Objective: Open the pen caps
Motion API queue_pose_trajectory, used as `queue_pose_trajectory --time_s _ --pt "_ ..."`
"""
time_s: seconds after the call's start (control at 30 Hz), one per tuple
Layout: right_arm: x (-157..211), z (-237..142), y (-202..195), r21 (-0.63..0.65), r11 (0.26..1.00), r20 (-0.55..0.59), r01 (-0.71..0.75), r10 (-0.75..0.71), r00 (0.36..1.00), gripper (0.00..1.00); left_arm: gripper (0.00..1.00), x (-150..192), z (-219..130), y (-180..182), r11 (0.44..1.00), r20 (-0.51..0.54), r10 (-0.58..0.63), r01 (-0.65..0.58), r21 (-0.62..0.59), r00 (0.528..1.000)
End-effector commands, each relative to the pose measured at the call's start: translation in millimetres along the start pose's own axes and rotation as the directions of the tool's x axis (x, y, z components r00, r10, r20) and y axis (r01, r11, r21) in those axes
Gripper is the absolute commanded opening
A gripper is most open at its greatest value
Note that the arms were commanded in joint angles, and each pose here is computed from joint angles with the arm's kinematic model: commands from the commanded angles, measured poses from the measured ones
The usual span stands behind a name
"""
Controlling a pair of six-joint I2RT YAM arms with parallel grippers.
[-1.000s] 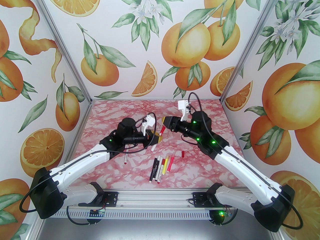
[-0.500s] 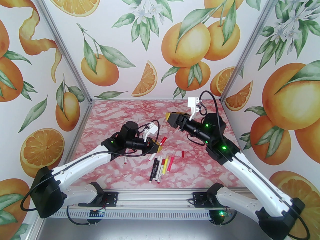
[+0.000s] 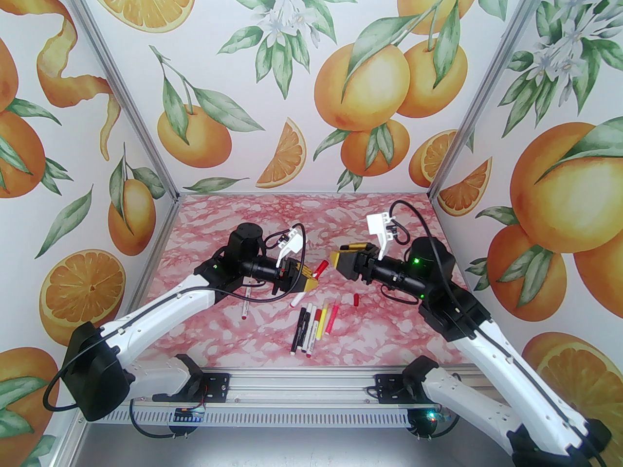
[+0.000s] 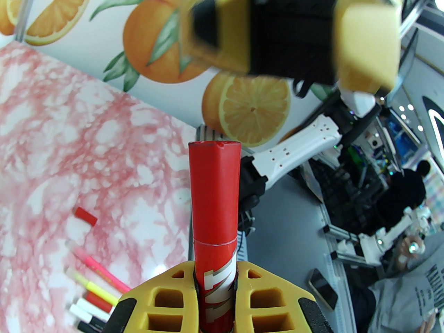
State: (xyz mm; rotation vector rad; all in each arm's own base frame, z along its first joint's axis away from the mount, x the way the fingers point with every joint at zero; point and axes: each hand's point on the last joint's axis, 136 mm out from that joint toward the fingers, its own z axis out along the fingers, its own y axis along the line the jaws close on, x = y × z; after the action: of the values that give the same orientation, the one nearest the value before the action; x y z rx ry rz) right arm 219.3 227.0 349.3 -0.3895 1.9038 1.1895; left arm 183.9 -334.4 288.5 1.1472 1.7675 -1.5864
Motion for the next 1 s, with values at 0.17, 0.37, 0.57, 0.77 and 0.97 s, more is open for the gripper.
queue_pose_trajectory --time_s 0.17,0.37,0.57,0.77,0.97 --pt "32 9 8 -0.134 0.984 -0.198 -0.113 0.085 0.977 0.56 0.0 14 0 -3 0.999 -0.136 -0.005 0.012 0.053 0.991" --pt "52 0 9 -0.151 0.978 -0.321 -0.147 0.093 0.943 0.54 0.0 22 1 10 1.0 -0.211 -0.028 0.029 0.003 0.977" --pt "56 4 3 -0.176 0.965 -0.359 -0.195 0.122 0.926 0.5 0.0 20 -4 8 1.0 -0.242 -0.007 0.001 -0.026 0.97" --pt "55 13 -3 -0.174 0.964 -0.37 -0.2 0.124 0.921 0.5 0.0 22 -4 2 1.0 -0.25 0.0 -0.002 -0.009 0.968" --pt "51 21 0 -0.218 0.949 -0.389 -0.229 0.131 0.912 0.44 0.0 27 1 4 1.0 -0.269 -0.006 0.002 -0.016 0.963"
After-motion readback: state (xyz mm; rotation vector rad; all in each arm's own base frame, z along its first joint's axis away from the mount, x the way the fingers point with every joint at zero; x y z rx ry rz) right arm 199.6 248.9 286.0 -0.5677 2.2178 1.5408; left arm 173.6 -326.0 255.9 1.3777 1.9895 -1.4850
